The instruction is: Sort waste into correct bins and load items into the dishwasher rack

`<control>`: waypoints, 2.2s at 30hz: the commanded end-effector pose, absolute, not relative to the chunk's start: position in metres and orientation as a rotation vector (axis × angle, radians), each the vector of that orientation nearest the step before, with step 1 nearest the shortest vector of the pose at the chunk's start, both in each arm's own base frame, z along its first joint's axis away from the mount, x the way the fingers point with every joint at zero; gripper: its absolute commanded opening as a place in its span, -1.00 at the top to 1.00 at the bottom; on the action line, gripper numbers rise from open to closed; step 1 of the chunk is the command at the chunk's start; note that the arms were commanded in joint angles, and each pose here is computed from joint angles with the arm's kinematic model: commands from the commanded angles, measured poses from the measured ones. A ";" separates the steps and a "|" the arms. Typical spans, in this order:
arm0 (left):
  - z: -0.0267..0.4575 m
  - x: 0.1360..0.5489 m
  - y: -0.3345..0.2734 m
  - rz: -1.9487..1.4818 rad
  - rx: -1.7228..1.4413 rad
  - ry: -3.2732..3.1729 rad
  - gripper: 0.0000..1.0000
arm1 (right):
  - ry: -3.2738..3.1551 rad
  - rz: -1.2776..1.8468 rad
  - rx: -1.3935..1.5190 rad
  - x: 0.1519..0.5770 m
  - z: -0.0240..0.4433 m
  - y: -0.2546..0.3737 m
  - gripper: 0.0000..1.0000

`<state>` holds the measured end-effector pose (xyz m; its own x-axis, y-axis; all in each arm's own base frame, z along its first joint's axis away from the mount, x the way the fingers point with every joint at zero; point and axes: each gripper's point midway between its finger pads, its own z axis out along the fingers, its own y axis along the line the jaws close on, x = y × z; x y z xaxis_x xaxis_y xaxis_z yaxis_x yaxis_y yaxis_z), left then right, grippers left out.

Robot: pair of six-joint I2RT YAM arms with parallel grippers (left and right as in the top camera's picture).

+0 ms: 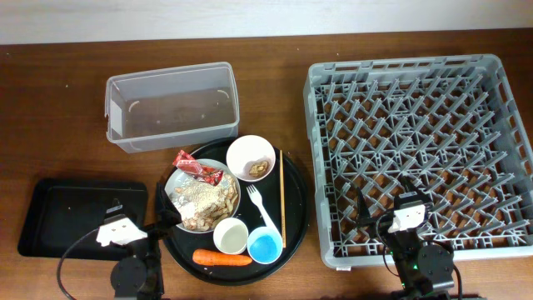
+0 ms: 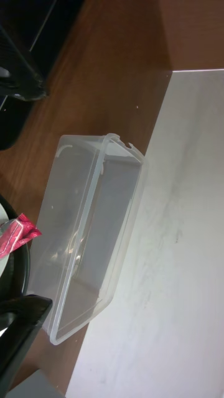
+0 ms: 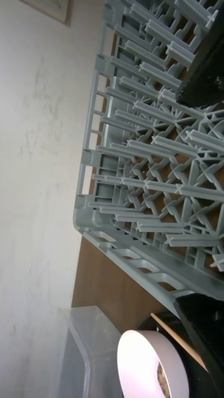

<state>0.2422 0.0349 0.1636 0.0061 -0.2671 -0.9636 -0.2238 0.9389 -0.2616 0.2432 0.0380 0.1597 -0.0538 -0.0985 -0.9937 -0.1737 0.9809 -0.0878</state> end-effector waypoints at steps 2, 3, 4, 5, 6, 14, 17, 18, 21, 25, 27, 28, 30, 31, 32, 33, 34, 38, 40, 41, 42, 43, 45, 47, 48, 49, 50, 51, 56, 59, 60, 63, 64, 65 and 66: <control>0.162 0.242 0.035 -0.024 -0.382 1.580 -0.99 | 1.626 0.052 -0.214 0.243 0.158 0.037 -0.97; 0.162 0.242 0.035 -0.024 -0.382 1.580 -0.99 | 1.626 0.052 -0.214 0.243 0.158 0.037 -0.97; 0.162 0.242 0.035 -0.024 -0.382 1.580 -0.99 | 1.626 0.052 -0.214 0.243 0.158 0.037 -0.97; 0.162 0.242 0.035 -0.024 -0.382 1.580 -0.99 | 1.626 0.052 -0.214 0.243 0.158 0.037 -0.97; 0.162 0.242 0.035 -0.024 -0.382 1.580 -0.99 | 1.626 0.052 -0.214 0.243 0.158 0.037 -0.97; 0.162 0.242 0.035 -0.024 -0.382 1.580 -0.99 | 1.626 0.052 -0.214 0.243 0.158 0.037 -0.97; 0.162 0.242 0.035 -0.024 -0.382 1.580 -0.99 | 1.626 0.052 -0.214 0.243 0.158 0.037 -0.97; 0.162 0.242 0.035 -0.024 -0.382 1.580 -0.99 | 1.626 0.052 -0.214 0.243 0.158 0.037 -0.96; 0.162 0.242 0.035 -0.024 -0.382 1.580 -0.99 | 1.626 0.052 -0.214 0.243 0.158 0.037 -0.97; 0.162 0.242 0.035 -0.024 -0.382 1.580 -0.99 | 1.626 0.052 -0.214 0.243 0.158 0.037 -0.97; 0.162 0.242 0.035 -0.024 -0.382 1.580 -0.99 | 1.626 0.052 -0.214 0.243 0.158 0.037 -0.97; 0.162 0.242 0.036 -0.020 -0.385 1.580 -0.99 | 1.626 0.052 -0.214 0.243 0.158 0.037 -0.97; 0.163 0.242 0.036 -0.021 -0.391 1.574 -0.99 | 1.626 0.052 -0.214 0.243 0.158 0.037 -0.97; 0.162 0.243 0.031 -0.048 -0.366 1.586 -0.99 | 1.627 0.052 -0.214 0.243 0.158 0.037 -0.97; 0.161 0.244 0.023 -0.085 -0.332 1.597 -0.99 | 1.625 0.052 -0.214 0.243 0.158 0.037 -0.97; 0.160 0.245 0.015 -0.123 -0.297 1.608 -0.99 | 1.626 0.061 -0.211 0.243 0.158 0.038 -0.97; 0.164 0.246 -0.007 -0.231 -0.203 1.614 -0.99 | 1.613 0.124 -0.201 0.242 0.162 0.044 -0.97; 0.235 0.231 -0.033 -0.357 -0.066 1.520 -0.99 | 1.430 0.322 -0.155 0.221 0.258 0.058 -0.97; 0.267 0.228 -0.033 -0.356 -0.084 1.627 -0.99 | 1.548 0.326 -0.149 0.214 0.296 0.057 -0.97; 0.286 0.231 -0.035 -0.364 -0.079 1.656 -0.99 | 1.647 0.328 -0.144 0.217 0.302 0.057 -0.97; 0.313 0.242 -0.040 -0.386 -0.067 1.704 -0.99 | 1.800 0.330 -0.136 0.226 0.308 0.058 -0.97; 0.333 0.259 -0.045 -0.410 -0.072 1.847 -0.99 | 1.960 0.333 -0.126 0.240 0.317 0.060 -0.97; 0.337 0.279 -0.057 -0.473 -0.080 2.087 -0.99 | 2.145 0.332 -0.113 0.253 0.323 0.062 -0.97; 0.323 0.294 -0.066 -0.537 -0.099 2.288 -0.99 | 2.289 0.366 -0.117 0.264 0.322 0.068 -0.97; 0.305 0.299 -0.073 -0.589 -0.109 2.396 -0.99 | 2.359 0.419 -0.133 0.268 0.317 0.076 -0.96; 0.290 0.299 -0.086 -0.693 -0.097 2.469 -0.99 | 2.382 0.442 -0.138 0.271 0.313 0.080 -0.97; 0.281 0.298 -0.092 -0.745 -0.100 2.517 -0.99 | 2.401 0.454 -0.141 0.273 0.308 0.081 -0.97; 0.274 0.297 -0.092 -0.751 -0.111 2.550 -0.99 | 2.413 0.455 -0.138 0.274 0.305 0.082 -0.97; 0.247 0.288 -0.106 -0.517 0.094 2.664 -0.99 | 2.465 0.544 -0.160 0.264 0.298 0.092 -0.97; 0.223 0.279 -0.159 -0.448 0.355 2.719 -0.99 | 2.524 0.539 -0.022 0.258 0.290 0.085 -0.97; 0.210 0.268 -0.158 -0.362 0.376 2.796 -0.99 | 2.566 0.489 0.096 0.255 0.284 0.075 -0.97; 0.180 0.238 -0.099 0.105 0.110 2.993 -0.98 | 2.610 0.437 0.145 0.248 0.276 0.067 -0.97; 0.175 0.234 -0.098 0.081 0.093 3.023 -0.89 | 2.609 0.437 0.144 0.248 0.276 0.067 -0.97; 0.155 0.221 -0.104 -0.022 0.065 3.110 -0.65 | 2.612 0.436 0.145 0.247 0.276 0.067 -0.97; 0.138 0.213 -0.099 -0.003 0.031 3.150 -0.51 | 2.621 0.436 0.146 0.245 0.275 0.067 -0.97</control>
